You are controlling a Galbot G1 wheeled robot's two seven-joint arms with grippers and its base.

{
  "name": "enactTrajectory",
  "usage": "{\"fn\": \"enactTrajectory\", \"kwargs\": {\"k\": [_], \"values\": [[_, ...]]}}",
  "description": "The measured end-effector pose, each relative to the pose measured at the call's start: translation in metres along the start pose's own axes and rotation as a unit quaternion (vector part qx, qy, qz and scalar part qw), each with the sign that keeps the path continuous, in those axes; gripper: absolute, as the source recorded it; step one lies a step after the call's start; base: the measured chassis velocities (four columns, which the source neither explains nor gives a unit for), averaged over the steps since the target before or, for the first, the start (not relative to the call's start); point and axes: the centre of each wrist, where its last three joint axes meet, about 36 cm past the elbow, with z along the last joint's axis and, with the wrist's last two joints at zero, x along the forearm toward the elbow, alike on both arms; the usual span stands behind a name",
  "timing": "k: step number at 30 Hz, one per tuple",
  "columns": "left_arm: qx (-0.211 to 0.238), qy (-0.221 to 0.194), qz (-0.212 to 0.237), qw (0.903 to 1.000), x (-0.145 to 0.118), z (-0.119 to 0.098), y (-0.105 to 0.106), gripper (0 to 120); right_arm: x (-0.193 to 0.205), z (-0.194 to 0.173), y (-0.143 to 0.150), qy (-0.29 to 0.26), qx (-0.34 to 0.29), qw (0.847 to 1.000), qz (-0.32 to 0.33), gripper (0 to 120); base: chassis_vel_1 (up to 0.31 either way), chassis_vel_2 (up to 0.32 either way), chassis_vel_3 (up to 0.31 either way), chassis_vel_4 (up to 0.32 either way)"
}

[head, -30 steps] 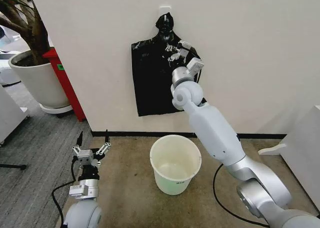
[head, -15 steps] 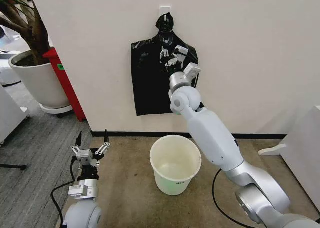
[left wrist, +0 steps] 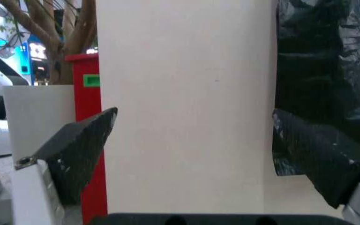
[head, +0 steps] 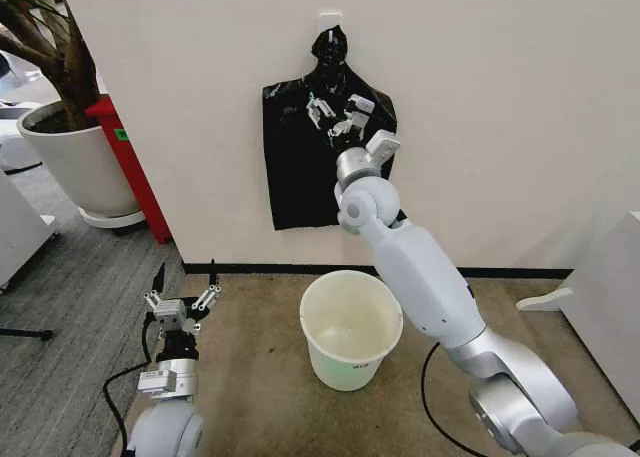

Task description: Place the garbage bag over the trash bin.

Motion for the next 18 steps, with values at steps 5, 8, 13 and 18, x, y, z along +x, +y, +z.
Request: {"fn": "enactTrajectory", "kwargs": {"k": [5, 8, 13, 18], "values": [[0.000, 0.001, 0.000, 1.0000, 0.001, 0.001, -0.001, 97, -0.015, -0.011, -0.001, -0.011, -0.021, 1.000, 0.004, 100, 0.000, 0.000, 0.000, 0.000], [-0.001, 0.003, 0.000, 1.0000, 0.003, 0.001, -0.001, 98, -0.022, -0.021, -0.002, -0.015, -0.046, 0.999, 0.014, 100, 0.000, 0.000, 0.000, 0.000], [-0.001, 0.002, 0.001, 1.0000, 0.002, 0.001, 0.000, 97, -0.025, -0.025, -0.002, -0.010, -0.063, 0.998, 0.022, 100, 0.000, 0.000, 0.000, 0.000], [0.000, 0.003, 0.002, 1.0000, 0.003, 0.002, -0.003, 98, -0.028, -0.023, 0.000, -0.005, -0.072, 0.997, 0.026, 100, 0.000, 0.000, 0.000, 0.000]]}}
